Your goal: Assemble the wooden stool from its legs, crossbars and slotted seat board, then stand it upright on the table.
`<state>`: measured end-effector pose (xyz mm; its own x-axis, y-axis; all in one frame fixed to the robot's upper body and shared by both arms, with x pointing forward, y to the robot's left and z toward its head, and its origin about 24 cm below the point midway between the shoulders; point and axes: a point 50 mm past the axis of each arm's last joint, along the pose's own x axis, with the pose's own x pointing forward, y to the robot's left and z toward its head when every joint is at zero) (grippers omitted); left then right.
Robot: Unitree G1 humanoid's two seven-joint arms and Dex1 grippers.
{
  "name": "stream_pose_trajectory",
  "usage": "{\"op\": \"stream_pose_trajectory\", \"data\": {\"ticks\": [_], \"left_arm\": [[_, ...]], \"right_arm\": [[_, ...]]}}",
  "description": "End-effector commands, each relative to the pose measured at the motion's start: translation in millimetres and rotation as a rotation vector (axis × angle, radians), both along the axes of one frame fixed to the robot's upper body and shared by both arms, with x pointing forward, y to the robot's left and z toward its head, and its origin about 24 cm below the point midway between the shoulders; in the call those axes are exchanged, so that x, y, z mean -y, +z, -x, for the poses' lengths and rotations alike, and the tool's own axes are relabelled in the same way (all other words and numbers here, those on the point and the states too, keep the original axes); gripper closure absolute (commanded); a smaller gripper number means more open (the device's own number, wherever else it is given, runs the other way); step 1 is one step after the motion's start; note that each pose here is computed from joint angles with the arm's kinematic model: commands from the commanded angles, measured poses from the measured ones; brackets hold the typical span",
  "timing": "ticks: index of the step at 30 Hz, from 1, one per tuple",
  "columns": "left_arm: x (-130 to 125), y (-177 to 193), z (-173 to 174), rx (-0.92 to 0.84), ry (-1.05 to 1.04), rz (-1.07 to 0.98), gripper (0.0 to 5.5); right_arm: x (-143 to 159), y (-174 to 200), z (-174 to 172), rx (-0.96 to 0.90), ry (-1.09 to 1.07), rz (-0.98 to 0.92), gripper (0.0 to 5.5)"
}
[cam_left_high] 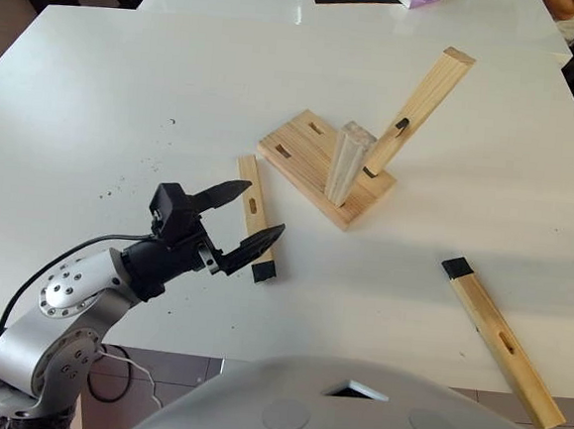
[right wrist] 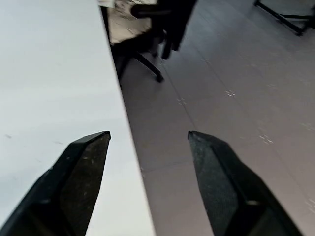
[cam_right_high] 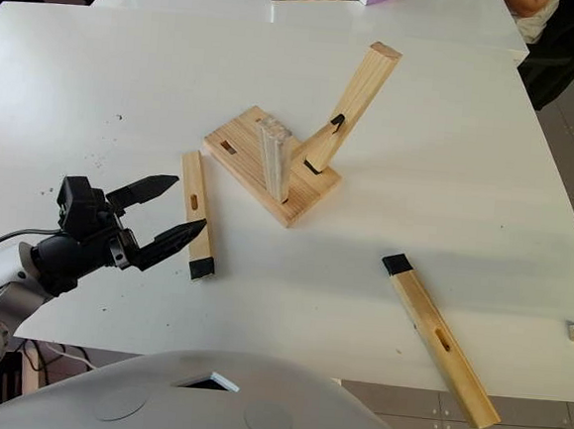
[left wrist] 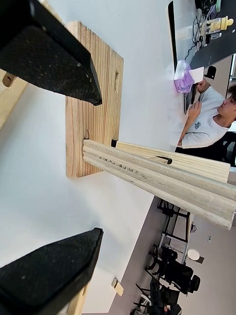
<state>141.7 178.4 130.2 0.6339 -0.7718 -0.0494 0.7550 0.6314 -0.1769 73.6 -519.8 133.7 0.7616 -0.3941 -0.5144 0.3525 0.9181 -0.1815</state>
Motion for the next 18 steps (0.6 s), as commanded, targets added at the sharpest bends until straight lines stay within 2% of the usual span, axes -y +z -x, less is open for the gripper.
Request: {"op": "stream_pose_trajectory", "data": {"ticks": [1,6,18], "left_arm": [[3.3,0.0,3.3,0.005,0.007,-0.003,0.88],[6.1,-0.5,5.8,0.005,0.009,0.004,0.88],[8.0,-0.8,8.9,-0.004,-0.002,0.002,0.88]], "right_arm": [[6.6,6.2,18.8,-0.165,-0.029,0.106,2.57],[7.6,4.9,20.7,-0.267,-0.010,0.166,2.57],[-1.7,-14.7,14.7,-0.503,0.197,0.208,2.57]]}}
